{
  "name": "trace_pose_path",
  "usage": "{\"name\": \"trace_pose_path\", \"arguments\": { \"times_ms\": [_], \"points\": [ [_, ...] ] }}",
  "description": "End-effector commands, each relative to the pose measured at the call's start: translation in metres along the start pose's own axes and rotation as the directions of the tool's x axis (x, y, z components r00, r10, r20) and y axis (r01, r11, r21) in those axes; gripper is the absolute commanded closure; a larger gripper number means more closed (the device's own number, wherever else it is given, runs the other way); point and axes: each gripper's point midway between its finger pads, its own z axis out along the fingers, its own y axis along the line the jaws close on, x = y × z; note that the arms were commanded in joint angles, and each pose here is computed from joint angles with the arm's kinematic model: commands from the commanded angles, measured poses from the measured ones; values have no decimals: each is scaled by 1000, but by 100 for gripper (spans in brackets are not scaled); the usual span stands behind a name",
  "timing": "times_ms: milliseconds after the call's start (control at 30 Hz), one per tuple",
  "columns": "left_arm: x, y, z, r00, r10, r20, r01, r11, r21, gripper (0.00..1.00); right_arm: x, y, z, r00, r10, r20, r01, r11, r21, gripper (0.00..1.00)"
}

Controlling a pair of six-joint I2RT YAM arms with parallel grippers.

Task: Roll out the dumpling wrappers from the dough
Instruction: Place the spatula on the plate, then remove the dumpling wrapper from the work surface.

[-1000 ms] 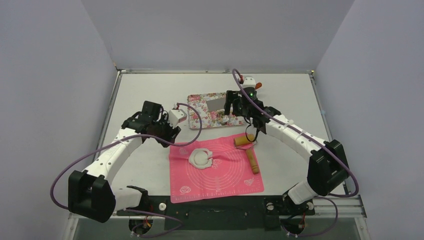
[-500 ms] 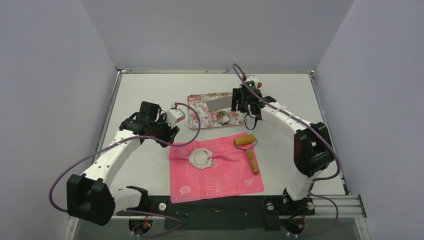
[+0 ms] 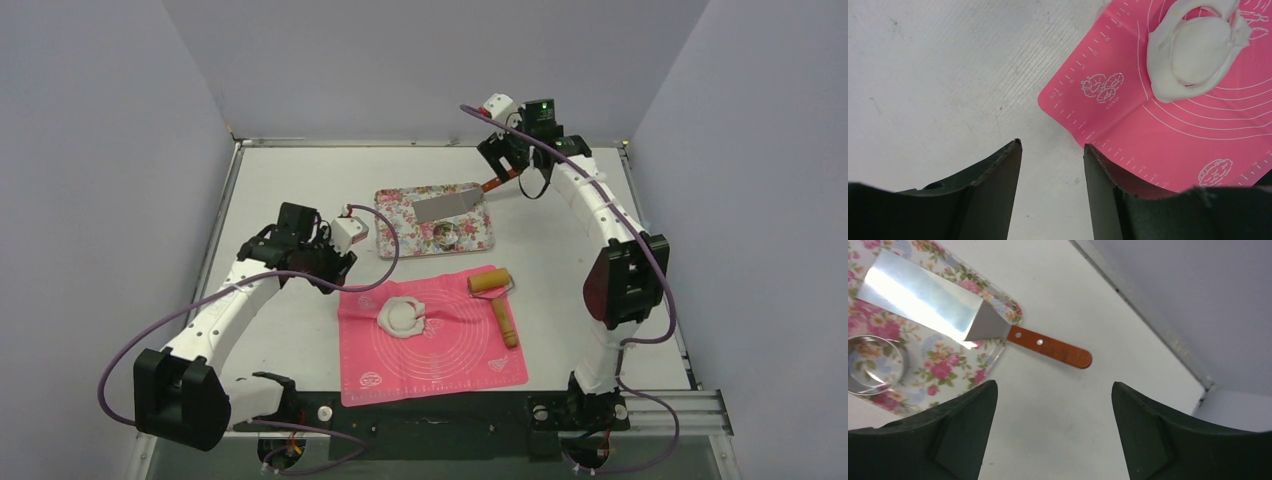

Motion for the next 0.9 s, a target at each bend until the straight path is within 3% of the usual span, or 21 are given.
{"name": "trace_pose_path", "arguments": {
  "times_ms": [0,100,267,467,600,767,867],
  "points": [
    [-2,9,0,1000,-7,16,7,1000,-23,53,28,-16,6,934,-339,-108,315,929,-192,20],
    [1,10,3,1000,-15,-1,15,1000,-18,53,55,-7,16,888,-424,-178,356,879,-317,20],
    [6,14,6,999,-30,-28,29,999,-19,53,67,-10,31,849,-494,-190,412,842,-348,20],
    [9,13,10,999,-37,-36,37,999,-7,53,37,-17,33,901,-408,-147,364,895,-257,23],
    [8,12,11,999,-36,-36,36,999,0,53,30,-23,34,892,-444,-90,423,887,-185,20],
    [7,13,9,999,-35,-31,35,999,-5,53,33,-9,38,888,-446,-112,420,886,-198,21],
    [6,13,10,999,-33,-31,33,999,-5,53,3,12,33,932,-362,-16,353,917,-184,22]
  ]
}}
